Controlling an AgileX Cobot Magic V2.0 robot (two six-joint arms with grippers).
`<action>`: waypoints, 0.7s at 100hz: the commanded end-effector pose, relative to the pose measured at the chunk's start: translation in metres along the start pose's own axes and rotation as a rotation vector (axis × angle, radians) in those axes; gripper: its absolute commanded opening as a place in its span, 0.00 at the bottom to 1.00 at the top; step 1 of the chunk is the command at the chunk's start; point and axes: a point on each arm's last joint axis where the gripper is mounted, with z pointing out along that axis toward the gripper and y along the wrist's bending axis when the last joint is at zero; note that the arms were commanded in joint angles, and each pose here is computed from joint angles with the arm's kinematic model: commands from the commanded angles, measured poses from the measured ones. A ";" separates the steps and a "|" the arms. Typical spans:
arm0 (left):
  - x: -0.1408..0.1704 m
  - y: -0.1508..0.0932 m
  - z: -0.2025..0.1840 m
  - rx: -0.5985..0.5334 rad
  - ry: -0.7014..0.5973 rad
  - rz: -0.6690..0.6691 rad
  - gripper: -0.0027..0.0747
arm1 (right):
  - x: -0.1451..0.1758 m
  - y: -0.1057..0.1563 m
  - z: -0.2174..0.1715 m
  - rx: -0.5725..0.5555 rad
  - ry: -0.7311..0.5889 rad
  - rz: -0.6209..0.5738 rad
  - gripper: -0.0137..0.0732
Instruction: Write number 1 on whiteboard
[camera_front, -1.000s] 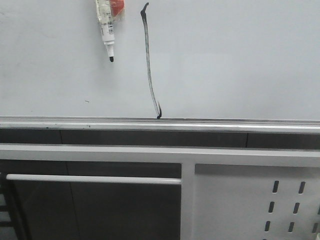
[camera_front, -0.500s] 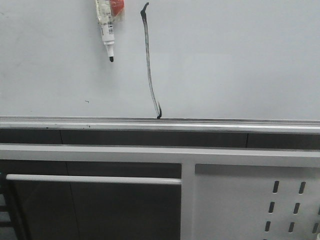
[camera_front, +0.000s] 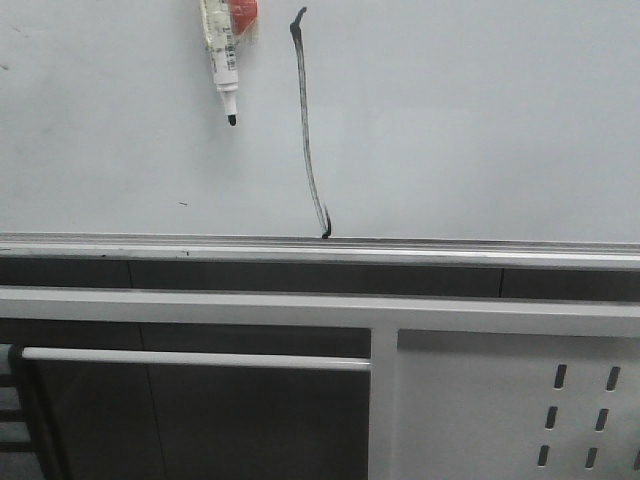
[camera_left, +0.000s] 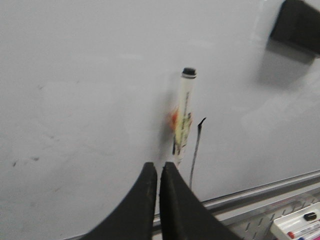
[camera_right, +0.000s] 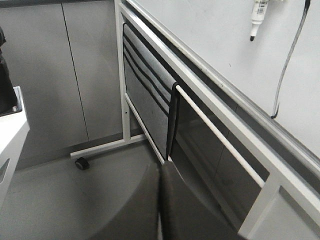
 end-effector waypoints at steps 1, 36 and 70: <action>-0.001 0.006 0.000 -0.054 -0.090 0.016 0.01 | -0.012 -0.004 -0.002 0.035 -0.045 0.013 0.09; 0.044 0.017 -0.028 -0.072 -0.284 0.190 0.01 | -0.012 -0.004 -0.002 0.035 -0.045 0.013 0.09; 0.074 0.032 -0.055 -0.297 -0.148 0.136 0.01 | -0.012 -0.004 -0.002 0.035 -0.045 0.013 0.09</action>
